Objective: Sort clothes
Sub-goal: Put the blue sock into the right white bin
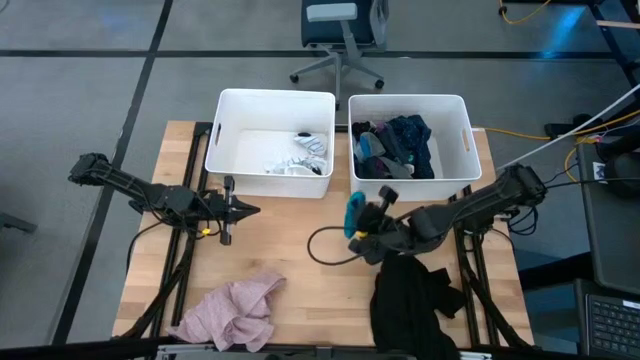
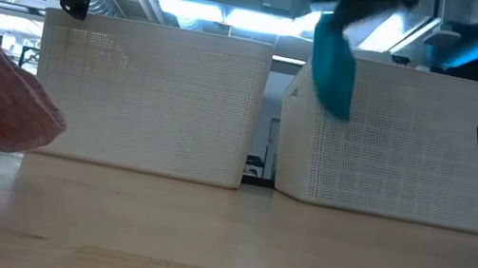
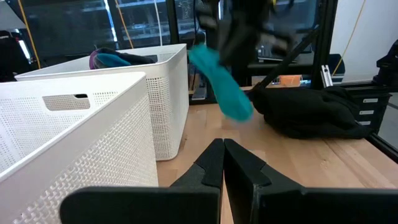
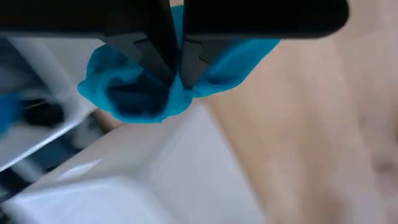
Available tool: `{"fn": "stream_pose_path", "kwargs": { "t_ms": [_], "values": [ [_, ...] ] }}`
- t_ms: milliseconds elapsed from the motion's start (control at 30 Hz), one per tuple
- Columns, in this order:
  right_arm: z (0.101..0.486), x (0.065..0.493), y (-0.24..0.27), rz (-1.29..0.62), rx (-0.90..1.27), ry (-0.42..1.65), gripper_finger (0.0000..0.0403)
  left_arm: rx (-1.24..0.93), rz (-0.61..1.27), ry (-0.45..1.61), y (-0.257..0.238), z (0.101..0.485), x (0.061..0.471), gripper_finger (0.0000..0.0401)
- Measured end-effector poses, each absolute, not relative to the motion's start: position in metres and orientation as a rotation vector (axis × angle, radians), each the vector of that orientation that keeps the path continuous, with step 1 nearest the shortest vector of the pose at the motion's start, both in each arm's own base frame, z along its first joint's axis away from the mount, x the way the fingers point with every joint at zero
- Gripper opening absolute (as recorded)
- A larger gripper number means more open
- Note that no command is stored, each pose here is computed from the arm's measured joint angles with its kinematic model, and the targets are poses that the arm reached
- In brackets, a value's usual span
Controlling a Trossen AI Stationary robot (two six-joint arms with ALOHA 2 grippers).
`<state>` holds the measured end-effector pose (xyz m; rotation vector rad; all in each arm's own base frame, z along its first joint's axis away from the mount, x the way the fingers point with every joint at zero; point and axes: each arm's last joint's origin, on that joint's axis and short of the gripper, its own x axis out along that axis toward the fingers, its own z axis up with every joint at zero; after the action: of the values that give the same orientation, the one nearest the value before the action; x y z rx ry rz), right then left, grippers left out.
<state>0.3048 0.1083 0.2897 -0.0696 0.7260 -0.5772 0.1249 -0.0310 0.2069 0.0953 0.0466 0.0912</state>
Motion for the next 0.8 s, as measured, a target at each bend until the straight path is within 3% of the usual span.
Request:
{"fn": "stream_pose_path", "kwargs": {
  "t_ms": [367,800],
  "values": [
    [0.375,0.286,0.079,-0.861,-0.303,0.661,0.0011,0.096,0.091,0.047,-0.031,0.207,0.125,0.0001],
    [0.378,0.286,-0.019,-1.156,-0.235,0.826,0.0016,0.100,0.091,0.047,-0.031,0.207,0.125,0.0001]
  ]
}}
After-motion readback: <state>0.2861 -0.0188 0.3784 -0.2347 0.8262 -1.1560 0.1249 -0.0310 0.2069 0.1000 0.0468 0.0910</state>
